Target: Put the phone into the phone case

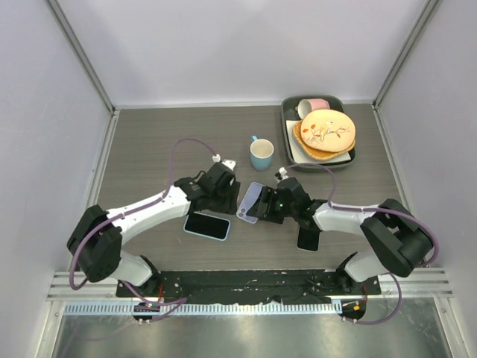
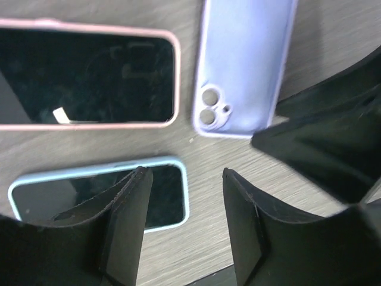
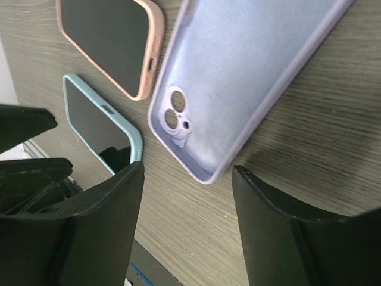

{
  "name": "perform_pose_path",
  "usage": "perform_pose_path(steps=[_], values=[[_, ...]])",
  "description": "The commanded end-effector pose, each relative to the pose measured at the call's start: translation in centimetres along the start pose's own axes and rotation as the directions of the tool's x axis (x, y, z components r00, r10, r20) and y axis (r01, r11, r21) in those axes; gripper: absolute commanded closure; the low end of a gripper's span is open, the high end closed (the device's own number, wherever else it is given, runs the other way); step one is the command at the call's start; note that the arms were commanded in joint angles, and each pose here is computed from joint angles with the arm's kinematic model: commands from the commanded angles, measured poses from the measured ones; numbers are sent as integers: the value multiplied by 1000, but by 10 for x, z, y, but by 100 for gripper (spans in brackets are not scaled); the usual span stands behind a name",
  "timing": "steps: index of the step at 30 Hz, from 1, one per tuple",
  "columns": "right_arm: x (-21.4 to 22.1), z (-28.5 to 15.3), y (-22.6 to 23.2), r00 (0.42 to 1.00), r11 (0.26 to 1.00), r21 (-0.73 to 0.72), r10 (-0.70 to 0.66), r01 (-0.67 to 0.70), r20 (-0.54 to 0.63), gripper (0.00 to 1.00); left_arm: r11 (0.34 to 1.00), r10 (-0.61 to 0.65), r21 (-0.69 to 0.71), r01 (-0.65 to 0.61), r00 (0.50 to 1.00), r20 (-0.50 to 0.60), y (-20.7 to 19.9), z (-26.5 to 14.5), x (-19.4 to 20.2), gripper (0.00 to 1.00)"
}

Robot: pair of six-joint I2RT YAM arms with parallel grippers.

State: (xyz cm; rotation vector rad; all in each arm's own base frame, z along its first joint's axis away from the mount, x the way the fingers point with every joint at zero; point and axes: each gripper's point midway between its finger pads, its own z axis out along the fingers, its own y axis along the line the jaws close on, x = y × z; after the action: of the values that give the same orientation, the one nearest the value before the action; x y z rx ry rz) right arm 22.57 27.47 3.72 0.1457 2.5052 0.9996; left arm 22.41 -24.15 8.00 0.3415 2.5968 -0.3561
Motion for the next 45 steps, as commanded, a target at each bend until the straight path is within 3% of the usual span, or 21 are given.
perform_pose_path(steps=[1,4,9,20,23,26,27,29,36,38,42,45], values=[[-34,-22,29,990,998,-57,-31,39,139,30,995,-17,101,6,994,110,-36,1,-51,44],[-52,-42,20,976,998,-18,-50,55,213,24,999,-4,45,1,998,66,-34,16,-53,44],[-79,-75,4,943,994,65,-105,89,315,20,997,25,79,-23,999,-24,-49,42,-49,44],[-96,-106,-26,923,978,175,-167,112,346,20,996,91,32,-89,993,-76,-42,87,-38,52],[-95,-108,-27,924,974,190,-179,120,337,20,991,125,52,-121,988,-93,-43,95,-33,62],[-96,-110,-27,922,973,190,-191,132,336,20,968,228,134,-211,966,-123,-51,98,-22,79],[-95,-110,-28,922,971,193,-198,139,334,20,959,258,156,-237,958,-128,-54,98,-17,91],[-93,-111,-29,920,970,191,-210,152,330,21,927,346,199,-318,930,-125,-59,95,-14,100],[-95,-119,-27,905,966,184,-236,180,355,21,819,554,220,-530,830,-59,-65,77,-28,100],[-96,-119,-29,904,965,191,-240,181,355,21,804,575,222,-552,817,-49,-66,74,-30,97],[-95,-118,-32,907,964,198,-238,177,346,20,793,591,206,-573,806,-37,-67,70,-38,51],[-95,-119,-34,907,964,204,-236,172,348,21,842,526,156,-517,850,-20,-64,64,-47,43]])
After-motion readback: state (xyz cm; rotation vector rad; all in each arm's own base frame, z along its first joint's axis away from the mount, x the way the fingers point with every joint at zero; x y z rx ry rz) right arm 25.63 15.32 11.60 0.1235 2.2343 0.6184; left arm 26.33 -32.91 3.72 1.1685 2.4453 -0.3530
